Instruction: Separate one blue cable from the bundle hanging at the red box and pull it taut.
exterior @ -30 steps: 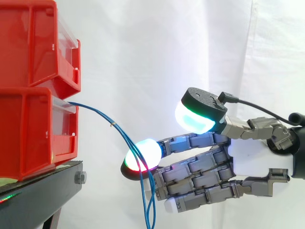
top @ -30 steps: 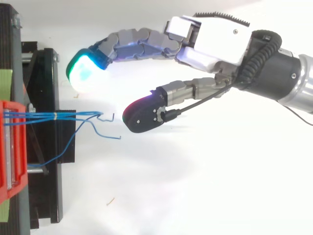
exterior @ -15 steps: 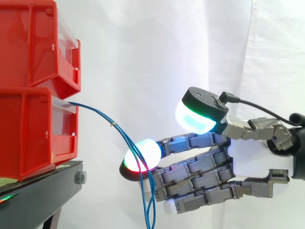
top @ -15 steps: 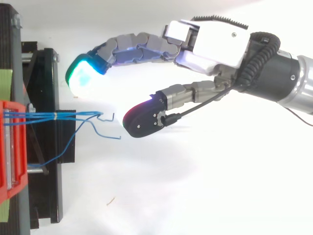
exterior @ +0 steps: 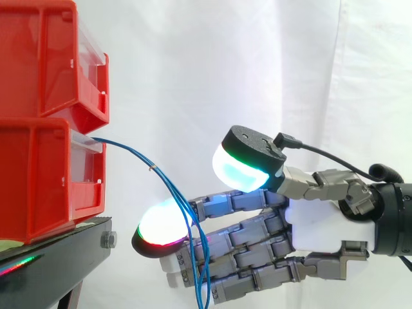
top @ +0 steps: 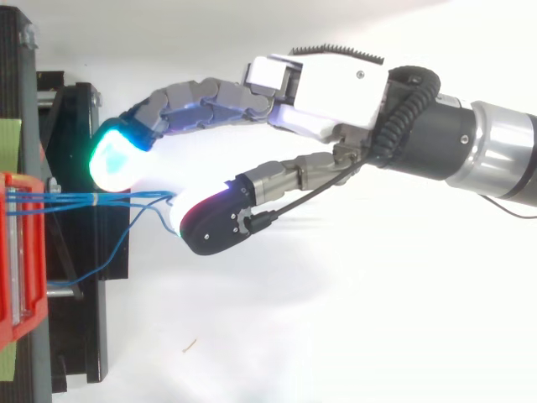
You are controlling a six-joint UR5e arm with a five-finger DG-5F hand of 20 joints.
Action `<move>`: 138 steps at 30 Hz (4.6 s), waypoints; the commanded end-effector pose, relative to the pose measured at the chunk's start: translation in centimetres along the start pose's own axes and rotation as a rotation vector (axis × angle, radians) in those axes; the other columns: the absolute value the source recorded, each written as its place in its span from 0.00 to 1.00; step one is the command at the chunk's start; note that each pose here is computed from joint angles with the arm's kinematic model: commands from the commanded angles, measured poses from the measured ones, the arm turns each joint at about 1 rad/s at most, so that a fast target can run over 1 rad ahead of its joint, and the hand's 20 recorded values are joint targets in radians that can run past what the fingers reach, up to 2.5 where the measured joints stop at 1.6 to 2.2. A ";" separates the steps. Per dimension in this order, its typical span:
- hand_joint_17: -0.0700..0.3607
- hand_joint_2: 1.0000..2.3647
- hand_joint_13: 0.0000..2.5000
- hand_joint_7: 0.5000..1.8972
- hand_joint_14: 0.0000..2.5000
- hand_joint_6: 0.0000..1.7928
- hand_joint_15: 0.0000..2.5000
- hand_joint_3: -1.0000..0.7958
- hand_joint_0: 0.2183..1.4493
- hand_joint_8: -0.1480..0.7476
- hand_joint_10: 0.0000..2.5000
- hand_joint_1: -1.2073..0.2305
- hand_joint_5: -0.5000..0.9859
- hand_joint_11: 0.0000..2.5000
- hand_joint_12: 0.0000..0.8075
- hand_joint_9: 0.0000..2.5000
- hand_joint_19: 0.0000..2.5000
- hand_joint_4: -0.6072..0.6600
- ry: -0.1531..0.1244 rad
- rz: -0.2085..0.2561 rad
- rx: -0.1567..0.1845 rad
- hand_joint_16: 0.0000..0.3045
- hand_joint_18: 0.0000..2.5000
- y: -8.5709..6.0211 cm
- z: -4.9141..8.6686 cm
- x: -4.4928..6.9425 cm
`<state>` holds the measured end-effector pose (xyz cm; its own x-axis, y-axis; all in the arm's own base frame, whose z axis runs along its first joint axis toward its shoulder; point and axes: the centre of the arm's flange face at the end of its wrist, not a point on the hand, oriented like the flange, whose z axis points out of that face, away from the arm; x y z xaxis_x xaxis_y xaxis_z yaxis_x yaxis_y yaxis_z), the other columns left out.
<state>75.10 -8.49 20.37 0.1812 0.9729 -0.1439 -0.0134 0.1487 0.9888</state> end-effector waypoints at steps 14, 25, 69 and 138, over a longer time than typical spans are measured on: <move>0.37 0.00 0.14 0.16 0.00 0.28 0.03 0.28 0.28 0.48 0.00 0.40 0.19 0.05 0.38 0.18 0.06 0.65 0.160 0.097 -0.053 0.13 0.14 0.8 0.6 -0.4; 0.36 0.00 0.16 0.20 0.00 0.28 0.04 0.30 0.31 0.47 0.00 0.40 0.21 0.05 0.38 0.19 0.07 0.66 0.169 0.098 -0.054 0.12 0.15 0.7 0.6 -1.0; 0.35 0.01 0.29 0.55 0.00 0.31 0.07 0.48 0.38 0.55 0.00 0.38 0.27 0.12 0.41 0.32 0.07 0.67 0.154 0.086 -0.076 0.12 0.27 0.7 0.9 -2.7; 0.34 0.01 0.34 0.36 0.00 0.50 0.12 0.47 0.35 0.58 0.01 0.29 0.21 0.23 0.43 0.36 0.10 0.55 0.139 0.043 -0.107 0.11 0.30 1.0 1.2 -2.7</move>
<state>75.70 -11.36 21.77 0.0428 0.9926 -0.1135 -0.1241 0.1180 0.9852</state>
